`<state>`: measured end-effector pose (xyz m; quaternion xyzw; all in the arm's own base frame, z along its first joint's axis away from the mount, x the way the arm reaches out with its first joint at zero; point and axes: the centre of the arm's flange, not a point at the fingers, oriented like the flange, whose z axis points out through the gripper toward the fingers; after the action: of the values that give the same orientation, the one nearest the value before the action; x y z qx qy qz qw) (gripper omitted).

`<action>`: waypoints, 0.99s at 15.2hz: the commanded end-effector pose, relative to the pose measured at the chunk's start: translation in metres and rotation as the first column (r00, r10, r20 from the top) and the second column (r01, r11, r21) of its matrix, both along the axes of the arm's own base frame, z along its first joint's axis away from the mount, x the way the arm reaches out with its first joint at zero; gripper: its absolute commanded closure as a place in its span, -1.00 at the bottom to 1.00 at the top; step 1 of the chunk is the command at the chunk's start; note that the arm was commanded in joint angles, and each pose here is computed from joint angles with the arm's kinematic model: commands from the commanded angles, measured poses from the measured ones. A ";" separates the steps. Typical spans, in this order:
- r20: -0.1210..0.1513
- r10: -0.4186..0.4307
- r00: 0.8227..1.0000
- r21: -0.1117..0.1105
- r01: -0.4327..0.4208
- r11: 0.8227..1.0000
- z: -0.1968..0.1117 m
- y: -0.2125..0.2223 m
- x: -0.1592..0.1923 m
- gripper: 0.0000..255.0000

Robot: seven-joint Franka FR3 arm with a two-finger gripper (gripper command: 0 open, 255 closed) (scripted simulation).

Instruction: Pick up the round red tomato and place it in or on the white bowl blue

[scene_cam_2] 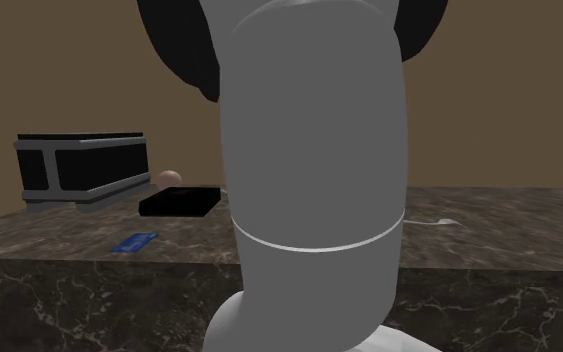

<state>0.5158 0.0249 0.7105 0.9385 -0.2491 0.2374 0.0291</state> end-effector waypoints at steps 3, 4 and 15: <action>0.001 0.000 1.000 0.000 0.000 1.000 -0.021 0.000 0.000 1.00; 0.001 0.000 1.000 0.000 0.000 1.000 -0.026 0.000 0.000 1.00; 0.001 0.000 1.000 0.000 0.000 1.000 -0.037 0.000 0.000 -1.00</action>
<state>0.5158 0.0246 0.6731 0.9384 -0.2490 0.2376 0.0291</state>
